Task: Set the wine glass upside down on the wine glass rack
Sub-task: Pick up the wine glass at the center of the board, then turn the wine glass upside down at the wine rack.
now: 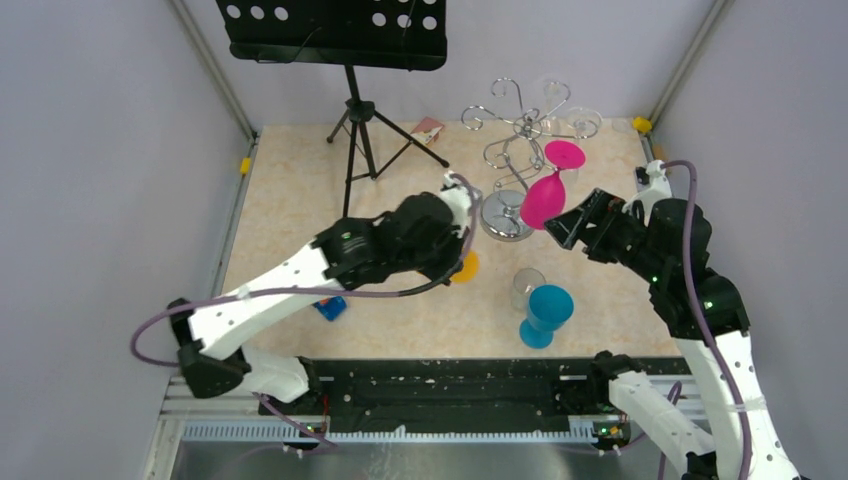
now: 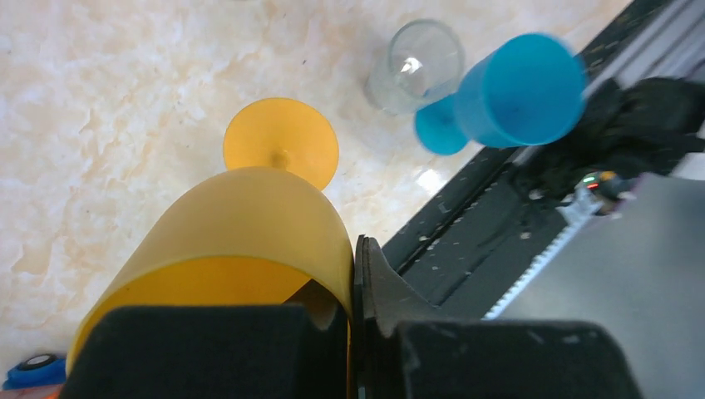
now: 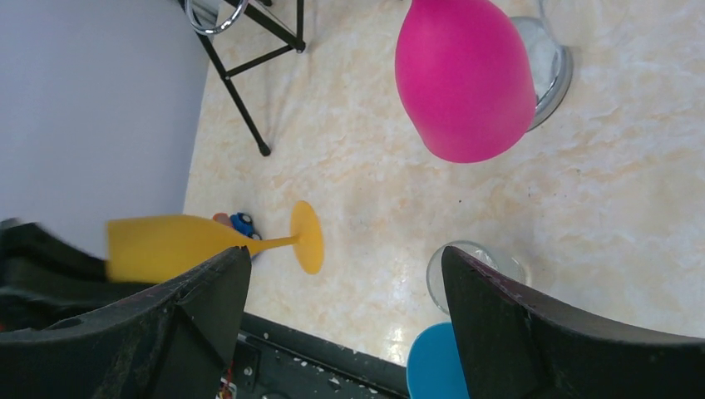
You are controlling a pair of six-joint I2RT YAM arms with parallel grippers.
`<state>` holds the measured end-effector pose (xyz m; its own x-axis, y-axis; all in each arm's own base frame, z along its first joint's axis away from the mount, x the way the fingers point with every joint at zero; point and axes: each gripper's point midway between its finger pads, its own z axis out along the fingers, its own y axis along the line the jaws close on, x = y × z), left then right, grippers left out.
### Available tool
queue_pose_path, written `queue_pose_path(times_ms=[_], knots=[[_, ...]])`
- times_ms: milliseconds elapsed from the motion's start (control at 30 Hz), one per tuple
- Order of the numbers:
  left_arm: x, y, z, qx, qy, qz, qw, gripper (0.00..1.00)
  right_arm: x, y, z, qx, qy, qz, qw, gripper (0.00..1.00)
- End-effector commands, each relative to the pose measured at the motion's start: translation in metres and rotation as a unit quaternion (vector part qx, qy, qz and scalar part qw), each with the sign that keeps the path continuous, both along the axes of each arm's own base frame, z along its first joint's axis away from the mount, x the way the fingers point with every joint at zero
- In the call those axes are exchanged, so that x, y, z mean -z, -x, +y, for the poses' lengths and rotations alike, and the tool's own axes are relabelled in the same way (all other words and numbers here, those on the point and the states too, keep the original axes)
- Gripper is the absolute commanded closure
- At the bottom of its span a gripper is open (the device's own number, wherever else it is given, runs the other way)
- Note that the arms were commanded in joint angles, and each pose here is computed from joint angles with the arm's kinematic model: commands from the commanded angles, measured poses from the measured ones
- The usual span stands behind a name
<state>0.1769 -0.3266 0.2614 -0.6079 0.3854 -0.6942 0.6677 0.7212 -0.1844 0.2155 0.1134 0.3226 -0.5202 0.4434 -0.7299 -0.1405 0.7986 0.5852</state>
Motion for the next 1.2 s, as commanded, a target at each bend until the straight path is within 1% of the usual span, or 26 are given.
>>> queue_pose_path(times_ms=[0,133,233,333,433,700,867,900,967,1067,1100,1133,1167], knots=[[-0.064,0.014,0.004,-0.013,0.151,-0.024,0.988,1.00,-0.007,-0.003,0.015,-0.028,-0.036,-0.007,0.999,0.15],[-0.105,0.022,0.012,-0.032,0.261,-0.035,0.964,1.00,-0.004,-0.002,0.032,-0.070,-0.062,0.010,0.996,0.19],[-0.128,0.025,0.017,-0.040,0.309,-0.038,0.949,1.00,-0.003,-0.002,0.047,-0.107,-0.092,0.019,0.990,0.23],[-0.141,0.027,0.016,-0.043,0.330,-0.033,0.942,1.00,-0.007,-0.001,0.061,-0.137,-0.131,0.018,0.982,0.29],[-0.151,0.030,0.013,-0.035,0.343,-0.026,0.938,1.00,-0.011,-0.002,0.068,-0.145,-0.146,0.014,0.978,0.30],[-0.168,0.031,0.007,-0.026,0.370,-0.027,0.928,1.00,0.002,-0.002,0.097,-0.175,-0.110,0.047,0.977,0.34],[-0.171,0.032,0.006,-0.023,0.373,-0.028,0.927,1.00,-0.005,-0.001,0.110,-0.188,-0.120,0.039,0.974,0.44],[-0.170,0.032,0.006,-0.022,0.374,-0.027,0.927,1.00,-0.004,0.000,0.112,-0.190,-0.120,0.041,0.974,0.46],[-0.171,0.034,0.007,-0.021,0.376,-0.025,0.926,1.00,0.000,-0.001,0.115,-0.194,-0.117,0.047,0.973,0.59],[-0.171,0.034,0.008,-0.023,0.377,-0.025,0.925,1.00,0.002,-0.001,0.119,-0.201,-0.116,0.051,0.971,0.84],[-0.171,0.034,0.009,-0.025,0.377,-0.025,0.925,1.00,0.001,-0.001,0.119,-0.201,-0.116,0.050,0.971,0.95],[-0.170,0.034,0.010,-0.027,0.378,-0.025,0.925,1.00,-0.001,-0.001,0.119,-0.201,-0.118,0.047,0.971,1.00],[-0.170,0.034,0.011,-0.028,0.378,-0.024,0.925,1.00,-0.002,-0.001,0.119,-0.201,-0.118,0.044,0.972,1.00]])
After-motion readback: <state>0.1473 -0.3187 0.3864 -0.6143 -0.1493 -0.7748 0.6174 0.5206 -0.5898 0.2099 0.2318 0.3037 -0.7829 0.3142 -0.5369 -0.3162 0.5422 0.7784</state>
